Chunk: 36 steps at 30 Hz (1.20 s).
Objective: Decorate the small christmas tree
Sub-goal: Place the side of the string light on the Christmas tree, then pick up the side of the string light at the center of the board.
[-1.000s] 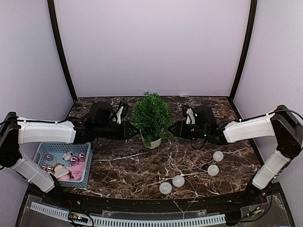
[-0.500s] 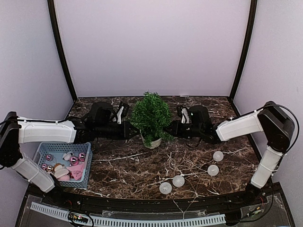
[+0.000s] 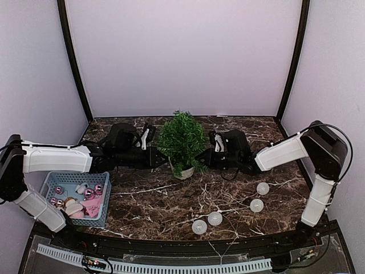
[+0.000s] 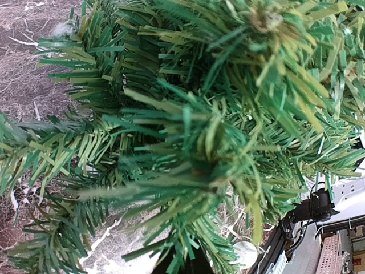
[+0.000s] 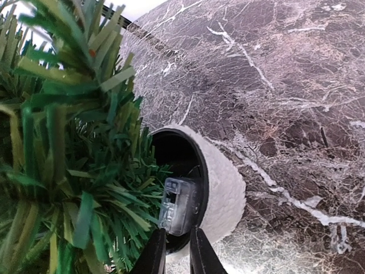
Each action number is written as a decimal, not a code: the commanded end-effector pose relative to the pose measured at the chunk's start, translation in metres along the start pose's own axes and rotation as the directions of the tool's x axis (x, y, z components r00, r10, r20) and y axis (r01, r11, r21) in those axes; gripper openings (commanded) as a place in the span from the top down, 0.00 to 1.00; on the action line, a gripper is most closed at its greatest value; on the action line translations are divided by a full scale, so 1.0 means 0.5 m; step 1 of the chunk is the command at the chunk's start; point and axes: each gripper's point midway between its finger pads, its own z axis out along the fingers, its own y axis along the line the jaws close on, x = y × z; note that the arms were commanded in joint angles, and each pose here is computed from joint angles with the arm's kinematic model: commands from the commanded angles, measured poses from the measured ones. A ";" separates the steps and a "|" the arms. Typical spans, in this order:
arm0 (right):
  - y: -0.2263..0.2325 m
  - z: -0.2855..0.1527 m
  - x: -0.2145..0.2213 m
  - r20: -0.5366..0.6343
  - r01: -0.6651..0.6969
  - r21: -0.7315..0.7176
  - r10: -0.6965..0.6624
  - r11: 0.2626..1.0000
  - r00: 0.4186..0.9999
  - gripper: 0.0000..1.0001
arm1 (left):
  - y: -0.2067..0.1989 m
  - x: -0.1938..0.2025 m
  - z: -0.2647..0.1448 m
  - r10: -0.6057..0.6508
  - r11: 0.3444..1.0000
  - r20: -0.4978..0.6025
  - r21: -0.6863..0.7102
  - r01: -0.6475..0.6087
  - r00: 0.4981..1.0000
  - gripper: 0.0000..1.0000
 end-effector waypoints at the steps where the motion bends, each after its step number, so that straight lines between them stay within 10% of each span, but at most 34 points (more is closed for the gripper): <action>1: 0.037 0.005 -0.020 0.021 0.039 -0.049 -0.038 0.998 0.999 0.85 | -0.017 -0.024 -0.005 0.019 1.000 0.022 0.020 -0.020 1.000 1.00; 12: 0.020 -0.138 -0.085 0.167 0.023 0.080 -0.036 0.996 0.985 0.37 | -0.019 -0.039 -0.023 0.036 0.999 0.054 0.006 -0.037 0.998 0.98; 16: -0.015 -0.212 -0.069 0.197 -0.007 0.173 -0.027 0.985 0.980 0.25 | -0.017 -0.048 -0.036 0.041 0.999 0.072 -0.010 -0.040 0.997 0.74; 24: 0.012 -0.289 0.042 0.071 0.072 0.153 -0.084 0.986 0.994 0.23 | -0.004 -0.065 -0.100 0.065 0.994 0.124 -0.095 -0.054 0.990 0.25; 36: 0.035 -0.232 0.247 -0.193 0.195 0.162 -0.163 0.967 0.968 0.41 | 0.012 -0.022 -0.188 0.057 0.989 0.130 -0.145 -0.038 0.990 0.20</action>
